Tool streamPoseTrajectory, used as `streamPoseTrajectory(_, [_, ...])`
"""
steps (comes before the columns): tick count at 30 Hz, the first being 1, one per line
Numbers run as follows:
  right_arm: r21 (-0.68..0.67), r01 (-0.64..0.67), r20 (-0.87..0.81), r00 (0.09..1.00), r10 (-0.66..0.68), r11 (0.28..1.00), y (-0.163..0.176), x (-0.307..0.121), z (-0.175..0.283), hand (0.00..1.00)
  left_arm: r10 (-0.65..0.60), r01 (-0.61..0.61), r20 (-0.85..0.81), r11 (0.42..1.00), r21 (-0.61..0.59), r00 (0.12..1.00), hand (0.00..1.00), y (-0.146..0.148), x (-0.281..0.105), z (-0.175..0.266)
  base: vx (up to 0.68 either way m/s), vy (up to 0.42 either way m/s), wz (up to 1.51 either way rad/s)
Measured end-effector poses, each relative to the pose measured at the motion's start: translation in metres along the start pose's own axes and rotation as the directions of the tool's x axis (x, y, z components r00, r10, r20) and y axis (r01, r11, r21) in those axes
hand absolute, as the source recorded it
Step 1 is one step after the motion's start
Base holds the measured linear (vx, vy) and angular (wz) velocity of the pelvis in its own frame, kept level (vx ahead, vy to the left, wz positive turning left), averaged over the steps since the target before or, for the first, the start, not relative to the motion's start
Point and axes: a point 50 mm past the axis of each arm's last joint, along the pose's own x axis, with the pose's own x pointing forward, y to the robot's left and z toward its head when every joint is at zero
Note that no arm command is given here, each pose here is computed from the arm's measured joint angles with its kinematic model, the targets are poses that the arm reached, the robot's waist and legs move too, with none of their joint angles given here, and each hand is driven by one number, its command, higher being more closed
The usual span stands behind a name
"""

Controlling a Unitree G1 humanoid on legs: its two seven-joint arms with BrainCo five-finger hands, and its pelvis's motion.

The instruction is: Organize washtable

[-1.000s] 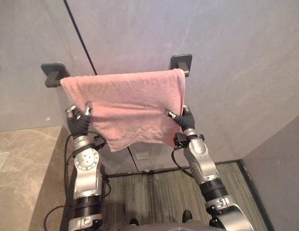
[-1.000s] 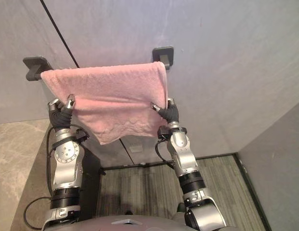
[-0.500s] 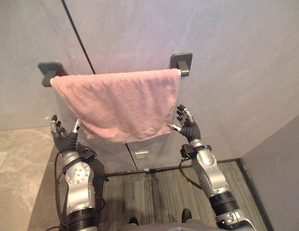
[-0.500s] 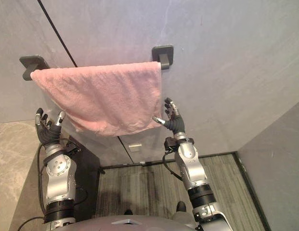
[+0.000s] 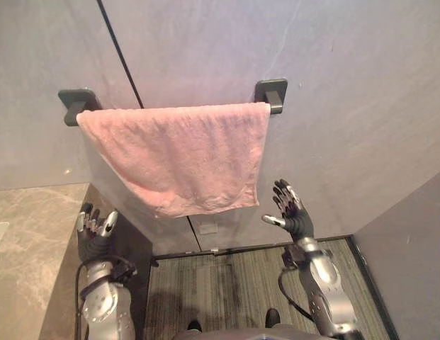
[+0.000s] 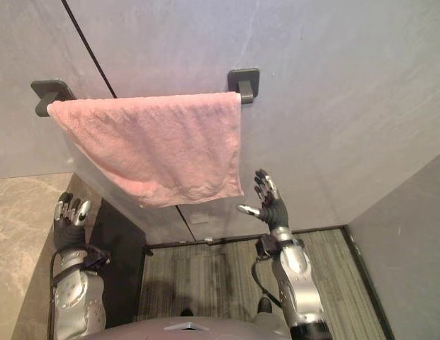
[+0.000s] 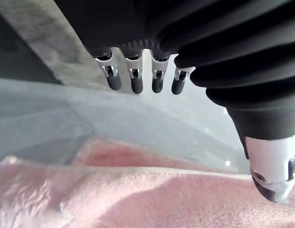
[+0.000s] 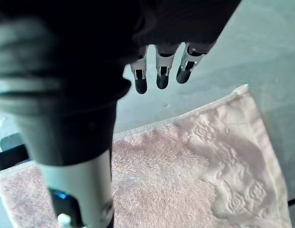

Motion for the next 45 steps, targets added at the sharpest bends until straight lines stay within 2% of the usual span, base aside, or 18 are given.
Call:
streamPoseTrajectory(2, [0.012,-0.008,-0.029,1.0,0.008,1.0,-0.004,-0.012,-0.005,0.0,-0.038,0.036,-0.028,0.997,-0.068,0.999,0.0,0.006,-0.007,-0.004,0.0,0.0,0.07])
streamPoseTrajectory(3, [0.029,-0.014,-0.063,0.998,0.015,1.0,-0.007,-0.023,-0.012,0.0,-0.101,0.093,-0.046,0.983,-0.16,0.994,0.0,0.011,-0.015,-0.007,0.01,-0.002,0.05])
streamPoseTrajectory(6, [0.026,-0.029,-0.076,0.997,0.031,0.999,-0.008,-0.027,-0.014,0.0,-0.178,0.161,-0.054,0.957,-0.241,0.982,0.0,0.011,-0.021,-0.011,0.0,-0.001,0.01])
streamPoseTrajectory(9, [0.018,-0.067,-0.055,0.996,0.067,0.998,-0.005,-0.026,-0.012,0.0,-0.308,0.274,-0.047,0.899,-0.342,0.95,0.0,0.002,-0.021,-0.017,0.0,0.0,0.0])
streamPoseTrajectory(11, [0.004,-0.142,-0.038,0.989,0.142,0.99,0.004,-0.02,-0.009,0.0,-0.433,0.389,-0.042,0.844,-0.37,0.9,0.0,-0.01,-0.02,-0.019,0.0,0.0,0.0])
streamPoseTrajectory(15, [-0.034,-0.336,-0.019,0.942,0.335,0.941,0.028,-0.002,-0.001,0.0,-0.591,0.556,0.027,0.741,-0.375,0.806,0.0,-0.037,-0.004,-0.01,0.0,0.0,-0.02])
streamPoseTrajectory(17, [-0.081,-0.493,-0.007,0.87,0.494,0.866,0.051,0.011,0.007,0.0,-0.678,0.661,0.101,0.656,-0.365,0.728,0.0,-0.058,0.008,0.003,0.0,-0.001,-0.07])
streamPoseTrajectory(20, [-0.08,-0.605,0.001,0.795,0.607,0.792,0.07,0.026,0.011,0.0,-0.734,0.747,0.195,0.57,-0.341,0.65,0.0,-0.079,0.019,0.022,0.0,0.001,-0.08])
streamPoseTrajectory(24, [-0.07,-0.688,-0.002,0.724,0.69,0.722,0.09,0.036,0.013,0.0,-0.776,0.82,0.282,0.486,-0.304,0.564,0.0,-0.099,0.026,0.042,0.0,0.0,0.0])
streamPoseTrajectory(29, [-0.075,-0.722,0.002,0.689,0.724,0.688,0.102,0.048,0.018,0.0,-0.776,0.843,0.339,0.445,-0.303,0.532,0.0,-0.114,0.032,0.052,-0.01,0.002,-0.02])
streamPoseTrajectory(36, [-0.086,-0.735,-0.026,0.677,0.736,0.673,0.111,0.058,0.016,0.0,-0.754,0.851,0.398,0.441,-0.283,0.523,0.0,-0.127,0.043,0.066,-0.01,0.0,-0.05])
streamPoseTrajectory(42, [-0.137,-0.666,-0.058,0.744,0.665,0.733,0.107,0.086,0.018,0.0,-0.733,0.821,0.371,0.482,-0.306,0.569,0.0,-0.136,0.059,0.061,0.0,-0.002,0.0])
streamPoseTrajectory(45, [-0.137,-0.597,-0.043,0.801,0.597,0.791,0.101,0.101,0.022,0.0,-0.732,0.813,0.357,0.493,-0.311,0.581,0.0,-0.142,0.065,0.058,0.0,-0.003,0.05])
